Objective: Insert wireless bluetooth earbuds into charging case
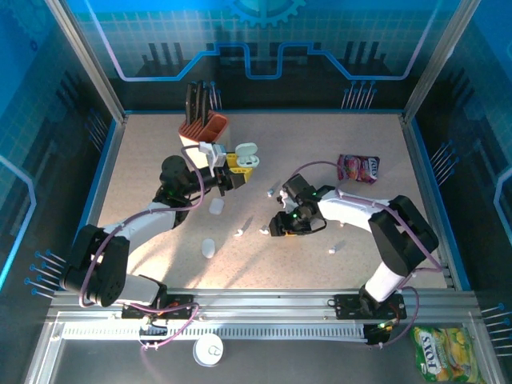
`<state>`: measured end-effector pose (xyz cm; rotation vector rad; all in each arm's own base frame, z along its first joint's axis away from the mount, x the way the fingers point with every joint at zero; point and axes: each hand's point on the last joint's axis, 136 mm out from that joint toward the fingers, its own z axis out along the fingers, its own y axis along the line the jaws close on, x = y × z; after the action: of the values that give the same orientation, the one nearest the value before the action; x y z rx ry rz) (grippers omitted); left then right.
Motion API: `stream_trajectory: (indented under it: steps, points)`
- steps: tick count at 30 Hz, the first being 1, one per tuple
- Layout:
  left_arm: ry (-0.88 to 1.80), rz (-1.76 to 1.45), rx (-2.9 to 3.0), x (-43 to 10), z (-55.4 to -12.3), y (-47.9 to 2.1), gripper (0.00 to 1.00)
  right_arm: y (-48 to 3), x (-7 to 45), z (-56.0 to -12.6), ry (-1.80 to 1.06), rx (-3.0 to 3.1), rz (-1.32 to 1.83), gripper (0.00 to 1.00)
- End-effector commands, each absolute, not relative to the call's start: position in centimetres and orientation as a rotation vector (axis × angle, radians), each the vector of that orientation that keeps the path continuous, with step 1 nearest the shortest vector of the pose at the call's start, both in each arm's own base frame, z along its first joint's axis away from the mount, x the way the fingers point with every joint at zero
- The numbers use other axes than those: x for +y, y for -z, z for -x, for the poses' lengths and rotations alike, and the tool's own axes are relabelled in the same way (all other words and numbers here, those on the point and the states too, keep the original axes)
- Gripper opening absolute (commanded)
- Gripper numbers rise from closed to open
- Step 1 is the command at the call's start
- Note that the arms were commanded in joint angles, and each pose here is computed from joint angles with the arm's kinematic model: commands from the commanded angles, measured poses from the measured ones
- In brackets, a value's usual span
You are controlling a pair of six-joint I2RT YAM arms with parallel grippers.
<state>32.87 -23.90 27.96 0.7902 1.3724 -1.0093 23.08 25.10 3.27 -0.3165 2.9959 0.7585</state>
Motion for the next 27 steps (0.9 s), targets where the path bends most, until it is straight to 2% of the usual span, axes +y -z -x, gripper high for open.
stream_trajectory:
  steps: [1, 16, 27]
  points:
    - [0.995, -0.800, 1.356, -23.7, -32.7, -28.4, 0.35, -3.4, 26.2, -23.2, -0.787, 2.986, 0.365, 0.52]
    - [1.038, -0.808, 1.371, -24.2, -32.2, -28.0, 0.35, -3.2, 25.6, -27.4, -0.768, 2.932, 0.327, 0.48]
    - [1.057, -0.824, 1.367, -24.7, -32.7, -27.9, 0.35, -2.6, 25.8, -27.6, -0.781, 2.945, 0.328, 0.35]
